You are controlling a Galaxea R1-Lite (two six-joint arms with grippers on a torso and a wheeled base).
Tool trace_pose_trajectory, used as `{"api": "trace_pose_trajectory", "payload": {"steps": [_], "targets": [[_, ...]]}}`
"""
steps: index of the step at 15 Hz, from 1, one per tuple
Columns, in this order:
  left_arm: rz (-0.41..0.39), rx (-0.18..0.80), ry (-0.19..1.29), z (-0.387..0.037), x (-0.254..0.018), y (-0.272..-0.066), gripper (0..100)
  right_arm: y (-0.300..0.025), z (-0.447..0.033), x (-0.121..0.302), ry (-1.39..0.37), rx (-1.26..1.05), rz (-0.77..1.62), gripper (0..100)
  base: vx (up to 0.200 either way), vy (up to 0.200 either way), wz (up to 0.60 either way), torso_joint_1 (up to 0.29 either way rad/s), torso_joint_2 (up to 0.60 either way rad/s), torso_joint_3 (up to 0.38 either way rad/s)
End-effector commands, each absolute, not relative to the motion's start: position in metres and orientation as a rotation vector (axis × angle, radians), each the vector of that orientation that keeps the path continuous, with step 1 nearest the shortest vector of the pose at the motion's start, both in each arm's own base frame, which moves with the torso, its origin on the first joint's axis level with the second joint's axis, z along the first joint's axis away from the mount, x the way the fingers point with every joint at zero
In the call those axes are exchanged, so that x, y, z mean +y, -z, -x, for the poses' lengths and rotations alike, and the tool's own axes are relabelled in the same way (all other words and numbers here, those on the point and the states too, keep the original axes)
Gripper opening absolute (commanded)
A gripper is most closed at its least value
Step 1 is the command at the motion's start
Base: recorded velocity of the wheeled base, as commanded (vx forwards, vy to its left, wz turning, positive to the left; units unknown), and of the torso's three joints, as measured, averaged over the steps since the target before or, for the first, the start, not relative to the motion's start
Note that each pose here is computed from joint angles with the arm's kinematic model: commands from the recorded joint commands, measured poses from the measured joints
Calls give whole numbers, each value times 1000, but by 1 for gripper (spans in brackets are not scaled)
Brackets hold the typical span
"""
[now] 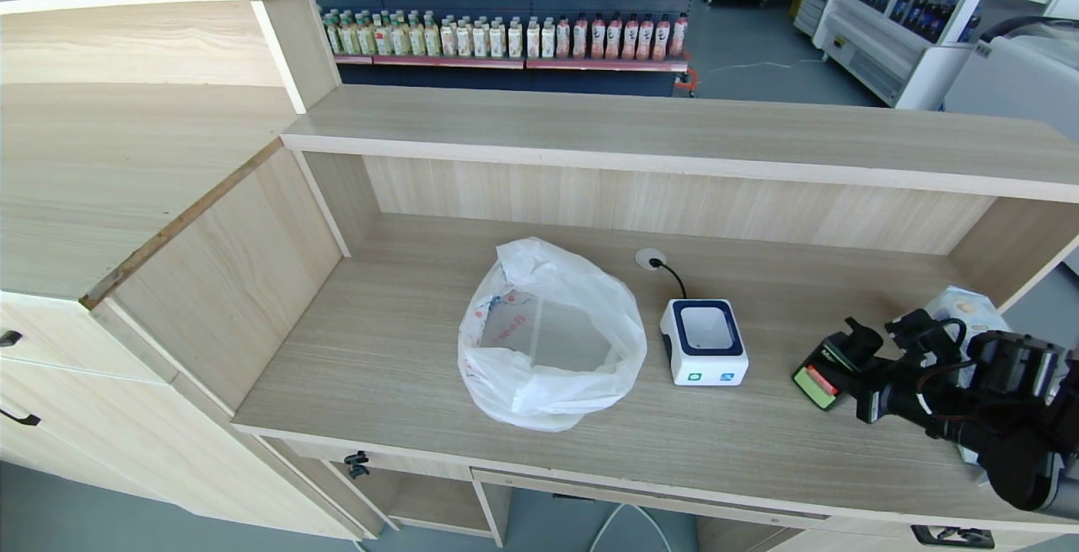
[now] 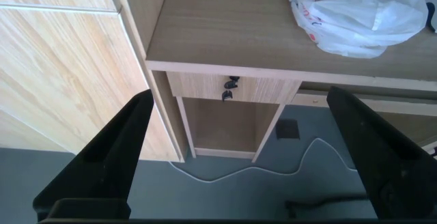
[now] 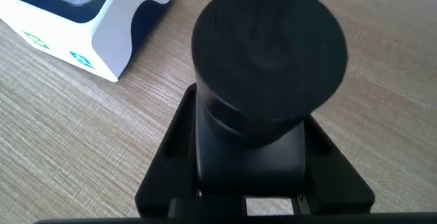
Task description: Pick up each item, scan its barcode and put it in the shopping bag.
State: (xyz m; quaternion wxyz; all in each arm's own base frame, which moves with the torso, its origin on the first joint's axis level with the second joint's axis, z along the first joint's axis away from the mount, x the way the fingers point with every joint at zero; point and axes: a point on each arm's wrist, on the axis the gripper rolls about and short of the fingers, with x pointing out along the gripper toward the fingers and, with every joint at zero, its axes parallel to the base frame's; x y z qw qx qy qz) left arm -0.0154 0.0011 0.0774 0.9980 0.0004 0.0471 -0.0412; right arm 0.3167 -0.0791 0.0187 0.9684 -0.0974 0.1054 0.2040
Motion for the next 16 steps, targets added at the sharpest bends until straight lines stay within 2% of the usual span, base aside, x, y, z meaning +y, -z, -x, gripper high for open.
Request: {"api": "trace_pose_trajectory", "payload": {"steps": [1, 4, 6, 8, 12, 15, 16], "targets": [[0, 94, 83, 15, 1, -77, 100, -22, -321, -80, -408, 178, 218, 0, 0, 0, 0, 0, 0, 0], [0, 94, 83, 15, 1, -77, 100, -71, -329, -64, -426, -54, 340, 0, 0, 0, 0, 0, 0, 0], [0, 94, 83, 15, 1, -77, 100, -139, -309, -26, -494, -263, 424, 0, 0, 0, 0, 0, 0, 0], [0, 95, 83, 15, 1, -77, 100, -183, -273, 5, -554, -386, 553, 0, 0, 0, 0, 0, 0, 0], [0, 94, 83, 15, 1, -77, 100, -206, -232, 27, -612, -458, 758, 0, 0, 0, 0, 0, 0, 0], [0, 95, 83, 15, 1, -77, 100, -204, -188, 42, -672, -507, 775, 0, 0, 0, 0, 0, 0, 0], [0, 94, 83, 15, 1, -77, 100, -205, -185, 45, -657, -558, 857, 0, 0, 0, 0, 0, 0, 0]]}}
